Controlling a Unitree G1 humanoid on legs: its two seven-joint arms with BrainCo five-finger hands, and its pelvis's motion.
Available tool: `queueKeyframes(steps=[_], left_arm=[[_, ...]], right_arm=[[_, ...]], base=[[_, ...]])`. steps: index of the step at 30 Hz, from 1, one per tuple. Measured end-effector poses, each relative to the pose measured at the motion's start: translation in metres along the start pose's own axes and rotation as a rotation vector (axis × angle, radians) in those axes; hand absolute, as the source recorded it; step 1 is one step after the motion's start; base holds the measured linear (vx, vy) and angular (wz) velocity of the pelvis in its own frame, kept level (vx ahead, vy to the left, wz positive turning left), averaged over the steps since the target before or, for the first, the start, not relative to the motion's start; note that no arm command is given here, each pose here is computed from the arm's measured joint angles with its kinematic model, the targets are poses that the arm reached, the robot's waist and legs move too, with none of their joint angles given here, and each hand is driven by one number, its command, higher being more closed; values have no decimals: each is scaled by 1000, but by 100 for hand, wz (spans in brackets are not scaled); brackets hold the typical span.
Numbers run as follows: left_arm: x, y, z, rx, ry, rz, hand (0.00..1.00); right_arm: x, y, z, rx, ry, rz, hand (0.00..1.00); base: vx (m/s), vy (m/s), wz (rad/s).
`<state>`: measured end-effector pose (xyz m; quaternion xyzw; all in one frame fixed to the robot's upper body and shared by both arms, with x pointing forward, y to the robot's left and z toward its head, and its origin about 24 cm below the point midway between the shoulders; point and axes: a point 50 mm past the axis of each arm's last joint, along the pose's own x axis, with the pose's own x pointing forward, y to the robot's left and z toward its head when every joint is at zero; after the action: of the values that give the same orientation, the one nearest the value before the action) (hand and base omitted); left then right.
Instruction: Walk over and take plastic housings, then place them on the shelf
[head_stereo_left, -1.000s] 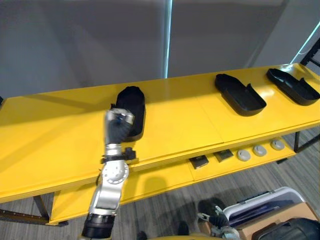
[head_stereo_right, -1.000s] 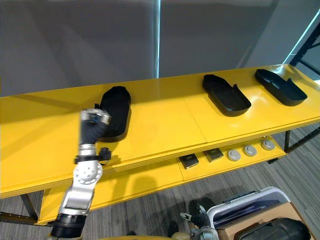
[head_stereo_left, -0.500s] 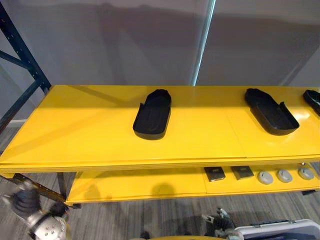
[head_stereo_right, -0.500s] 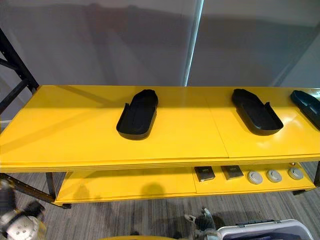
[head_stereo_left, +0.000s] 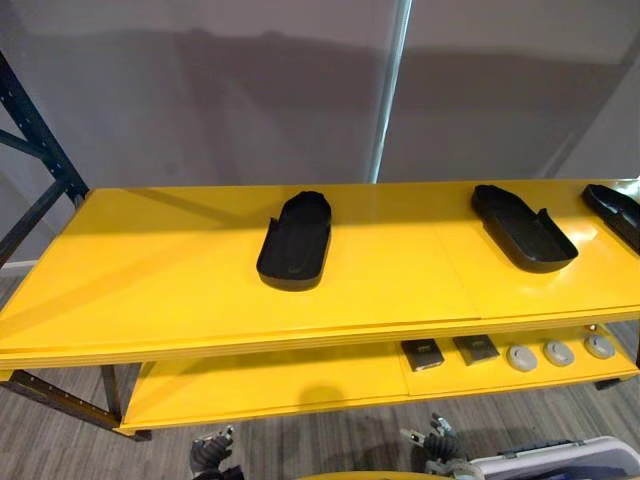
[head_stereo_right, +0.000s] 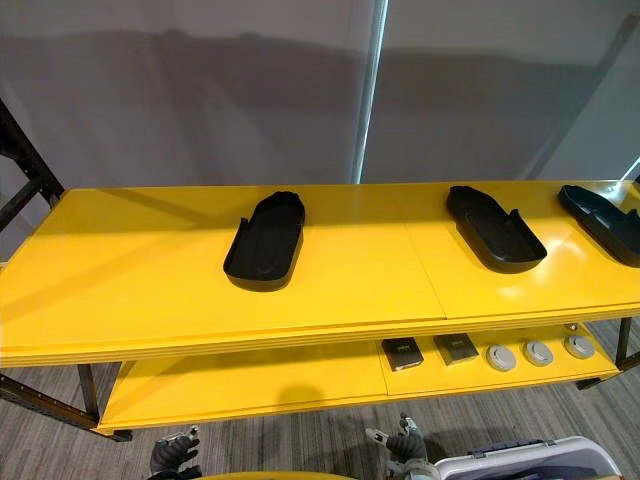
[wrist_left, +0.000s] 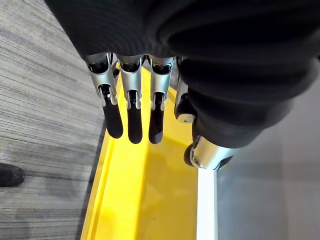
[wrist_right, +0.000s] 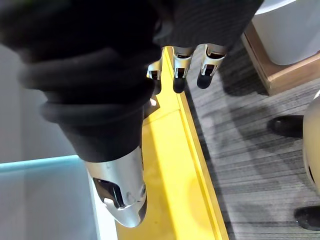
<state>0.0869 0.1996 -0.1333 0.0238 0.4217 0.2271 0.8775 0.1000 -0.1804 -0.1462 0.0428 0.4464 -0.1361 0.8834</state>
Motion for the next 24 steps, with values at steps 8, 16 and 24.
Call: queueKeyframes(steps=[8,16,24], left_arm=[[6,-14,15,101,-54,-67,0],[6,-26,32,102,-124,-96,0],[5,-36,81,52,-311,-111,0]], right_arm=[[1,-2,2,-4,-3,-25,0],[9,0,27,-31,-82,-34,0],[8,16,79,-52,-281,1,0]], base=[[17,-15,-8],[-61,-13,-34],[-123,104,-109]])
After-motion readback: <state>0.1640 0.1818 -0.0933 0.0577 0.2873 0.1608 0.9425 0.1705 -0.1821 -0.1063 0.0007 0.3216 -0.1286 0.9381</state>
